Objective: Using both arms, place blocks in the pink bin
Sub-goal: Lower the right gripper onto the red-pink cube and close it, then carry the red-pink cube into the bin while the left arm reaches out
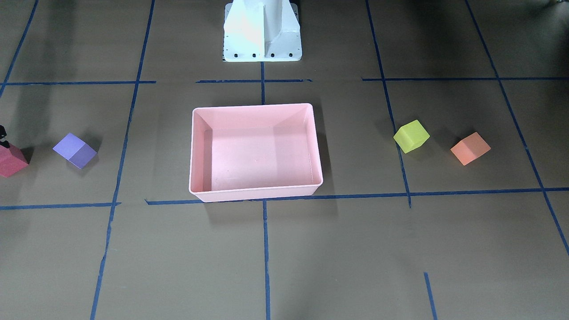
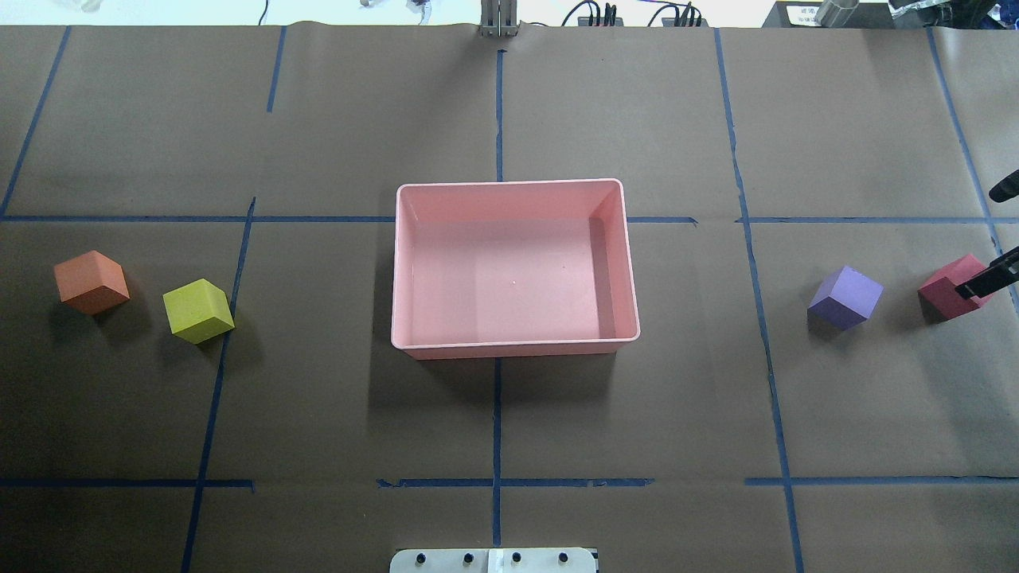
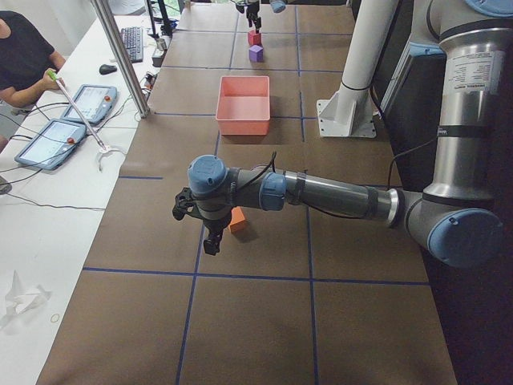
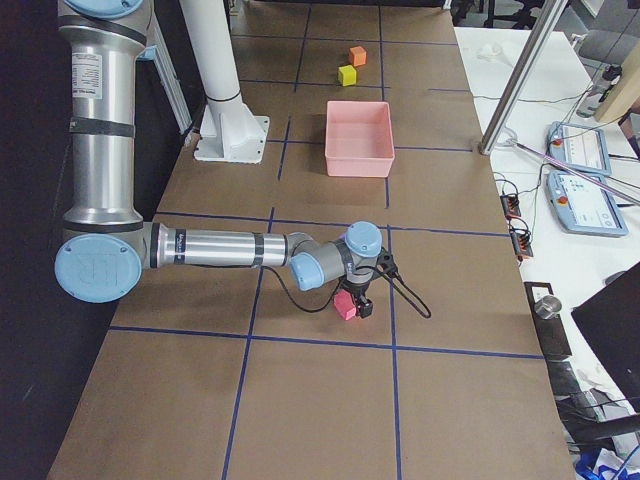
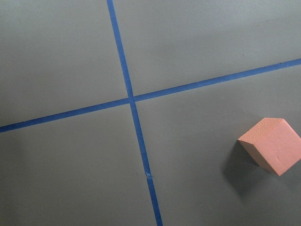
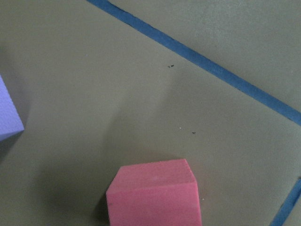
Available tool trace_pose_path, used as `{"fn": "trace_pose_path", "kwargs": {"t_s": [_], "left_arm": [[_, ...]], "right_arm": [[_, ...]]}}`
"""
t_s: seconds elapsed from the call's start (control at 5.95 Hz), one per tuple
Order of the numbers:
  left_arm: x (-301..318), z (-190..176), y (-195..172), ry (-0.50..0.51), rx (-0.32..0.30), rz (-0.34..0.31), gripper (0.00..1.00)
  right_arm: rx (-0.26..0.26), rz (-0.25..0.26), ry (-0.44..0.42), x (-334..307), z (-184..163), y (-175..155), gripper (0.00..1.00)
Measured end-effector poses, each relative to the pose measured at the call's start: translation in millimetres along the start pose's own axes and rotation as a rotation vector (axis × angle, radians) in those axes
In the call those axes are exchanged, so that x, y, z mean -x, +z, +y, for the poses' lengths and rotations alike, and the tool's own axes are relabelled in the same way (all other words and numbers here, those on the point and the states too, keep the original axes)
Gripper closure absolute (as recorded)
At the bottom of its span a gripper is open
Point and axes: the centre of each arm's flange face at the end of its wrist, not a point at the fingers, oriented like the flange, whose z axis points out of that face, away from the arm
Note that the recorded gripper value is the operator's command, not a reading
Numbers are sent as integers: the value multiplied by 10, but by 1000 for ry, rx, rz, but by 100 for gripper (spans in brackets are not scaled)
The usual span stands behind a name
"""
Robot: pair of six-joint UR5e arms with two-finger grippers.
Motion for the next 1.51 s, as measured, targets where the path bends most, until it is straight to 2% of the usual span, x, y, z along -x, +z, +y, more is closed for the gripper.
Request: {"fn": "trace_pose_path", "kwargs": {"t_s": [0.17,0.34,0.5,0.67,0.84,1.01,1.34,1.51], "left_arm": [[-11,1,-8,1,-2,2,0],[-13,3,-9,1,-2,3,0],[-16,3,-12,2,-3,3,0],[-21,1,-14,3,-3,3,0],[-73,-28,0,12,-3,18,0],[-240,-129,61,5,1,57,0],[-802,-404,437,-23,12,111,0],[-1096,-480,681,-29,17,128,0]], "right_arm": [[17,-7,-13,50,-21,96,47],[29,-12,-21,70,-29,165,94],[31,-19,-23,86,-39,178,99],[14,-30,-23,163,-95,99,100],[-20,-64,8,342,-208,-85,100],[-73,-120,82,645,-432,-396,100],[-170,-195,221,1252,-1062,-986,99],[-193,-237,289,1660,-1460,-1153,99]]}}
